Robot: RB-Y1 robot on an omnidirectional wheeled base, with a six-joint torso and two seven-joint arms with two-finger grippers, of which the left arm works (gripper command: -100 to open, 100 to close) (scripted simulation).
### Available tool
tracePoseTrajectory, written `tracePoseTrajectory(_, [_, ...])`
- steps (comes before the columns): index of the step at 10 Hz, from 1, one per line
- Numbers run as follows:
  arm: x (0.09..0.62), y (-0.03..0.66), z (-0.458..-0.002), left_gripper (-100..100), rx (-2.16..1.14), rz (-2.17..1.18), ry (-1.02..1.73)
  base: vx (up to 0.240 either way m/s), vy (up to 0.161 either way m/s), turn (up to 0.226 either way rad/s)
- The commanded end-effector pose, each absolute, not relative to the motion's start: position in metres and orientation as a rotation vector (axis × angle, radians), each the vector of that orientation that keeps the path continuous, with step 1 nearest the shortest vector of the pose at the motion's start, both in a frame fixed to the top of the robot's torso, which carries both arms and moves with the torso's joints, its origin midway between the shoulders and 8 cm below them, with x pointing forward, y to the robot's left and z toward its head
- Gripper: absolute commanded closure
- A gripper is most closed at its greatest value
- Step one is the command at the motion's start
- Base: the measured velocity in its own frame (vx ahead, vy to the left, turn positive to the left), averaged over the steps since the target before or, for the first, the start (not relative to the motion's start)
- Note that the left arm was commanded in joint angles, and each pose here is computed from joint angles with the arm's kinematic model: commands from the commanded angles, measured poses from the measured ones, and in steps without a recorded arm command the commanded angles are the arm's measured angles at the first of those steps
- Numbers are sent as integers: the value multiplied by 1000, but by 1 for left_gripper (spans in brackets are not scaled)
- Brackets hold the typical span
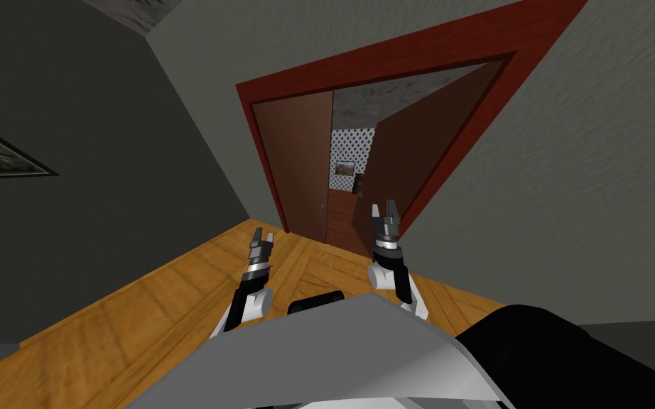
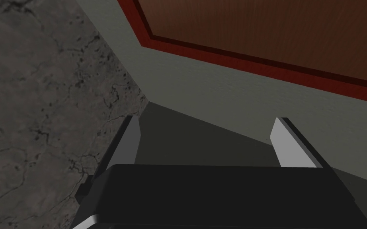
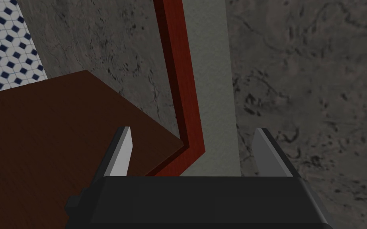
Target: Push the door open
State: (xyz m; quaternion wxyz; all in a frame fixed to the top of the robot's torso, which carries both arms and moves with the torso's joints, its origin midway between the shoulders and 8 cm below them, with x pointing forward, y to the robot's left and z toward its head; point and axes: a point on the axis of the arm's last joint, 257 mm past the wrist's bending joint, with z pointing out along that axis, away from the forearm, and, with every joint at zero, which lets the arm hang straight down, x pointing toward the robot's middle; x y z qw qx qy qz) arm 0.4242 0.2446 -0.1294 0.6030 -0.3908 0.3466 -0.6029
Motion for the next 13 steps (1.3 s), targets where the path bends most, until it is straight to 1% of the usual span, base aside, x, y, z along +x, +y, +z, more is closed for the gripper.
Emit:
tracePoseTrajectory(1, [429, 239, -142, -100, -916, -1399, 823, 98, 5, -63])
tracePoseTrajectory(13, [458, 194, -233, -100, -1000, -1410, 986, 100, 8, -72])
